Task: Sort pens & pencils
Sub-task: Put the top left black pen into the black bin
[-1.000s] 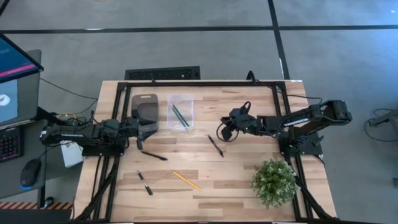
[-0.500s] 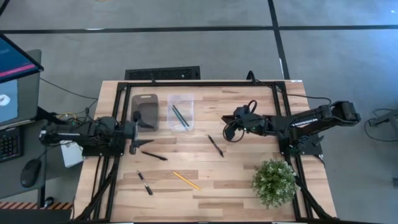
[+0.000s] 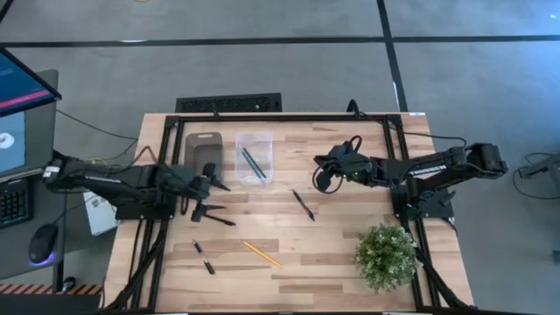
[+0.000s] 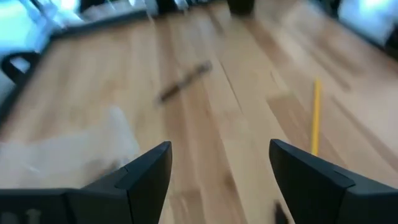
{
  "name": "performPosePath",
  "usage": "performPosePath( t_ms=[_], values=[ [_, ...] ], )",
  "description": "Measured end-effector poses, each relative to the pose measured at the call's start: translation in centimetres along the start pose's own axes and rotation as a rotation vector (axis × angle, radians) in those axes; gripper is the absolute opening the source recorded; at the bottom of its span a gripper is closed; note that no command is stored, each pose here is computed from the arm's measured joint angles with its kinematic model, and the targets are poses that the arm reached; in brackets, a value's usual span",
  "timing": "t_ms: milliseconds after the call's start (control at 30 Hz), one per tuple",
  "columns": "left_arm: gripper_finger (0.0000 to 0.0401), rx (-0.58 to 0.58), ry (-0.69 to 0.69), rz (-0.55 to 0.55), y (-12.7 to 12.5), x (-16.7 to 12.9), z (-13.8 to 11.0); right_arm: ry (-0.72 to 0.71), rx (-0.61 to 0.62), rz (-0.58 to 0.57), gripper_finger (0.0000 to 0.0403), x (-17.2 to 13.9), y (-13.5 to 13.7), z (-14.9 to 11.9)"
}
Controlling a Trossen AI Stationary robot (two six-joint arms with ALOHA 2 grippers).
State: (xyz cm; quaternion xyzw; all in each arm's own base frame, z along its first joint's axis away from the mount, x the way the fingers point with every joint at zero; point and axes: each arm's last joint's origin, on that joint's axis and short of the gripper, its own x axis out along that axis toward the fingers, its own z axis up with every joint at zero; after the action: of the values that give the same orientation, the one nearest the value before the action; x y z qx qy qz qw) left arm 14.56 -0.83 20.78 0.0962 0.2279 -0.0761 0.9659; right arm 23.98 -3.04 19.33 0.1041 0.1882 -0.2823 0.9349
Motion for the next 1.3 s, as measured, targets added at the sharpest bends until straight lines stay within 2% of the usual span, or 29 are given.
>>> performPosePath(
  t_ms=[133,267,400,700,1067,1300],
  values=[
    [0.0261,-0.028,0.170,-0.065,-0.5,1.2,0.4,0.023,-0.009,-0.013,0.0067,0.1,-0.2,-0.2],
    [0.0261,-0.034,0.288,-0.054,-1.0,2.1,0.6,0.030,-0.012,-0.014,0.0067,0.1,-0.2,-0.3],
    [0.0261,-0.009,0.379,-0.058,-1.7,3.2,0.0,0.030,-0.012,-0.014,0.0067,0.1,-0.2,-0.3],
    [0.0261,-0.063,0.609,-0.105,-3.3,5.3,-2.2,0.030,-0.012,-0.014,0.0067,0.1,-0.2,-0.3],
    [0.0261,-0.112,0.788,-0.095,-3.9,7.3,-4.3,0.029,-0.012,-0.014,0.0067,0.1,-0.2,-0.2],
    [0.0261,-0.169,0.812,-0.069,-4.0,7.5,-4.6,0.035,-0.018,-0.016,0.0067,0.1,-0.3,-0.3]
  ],
)
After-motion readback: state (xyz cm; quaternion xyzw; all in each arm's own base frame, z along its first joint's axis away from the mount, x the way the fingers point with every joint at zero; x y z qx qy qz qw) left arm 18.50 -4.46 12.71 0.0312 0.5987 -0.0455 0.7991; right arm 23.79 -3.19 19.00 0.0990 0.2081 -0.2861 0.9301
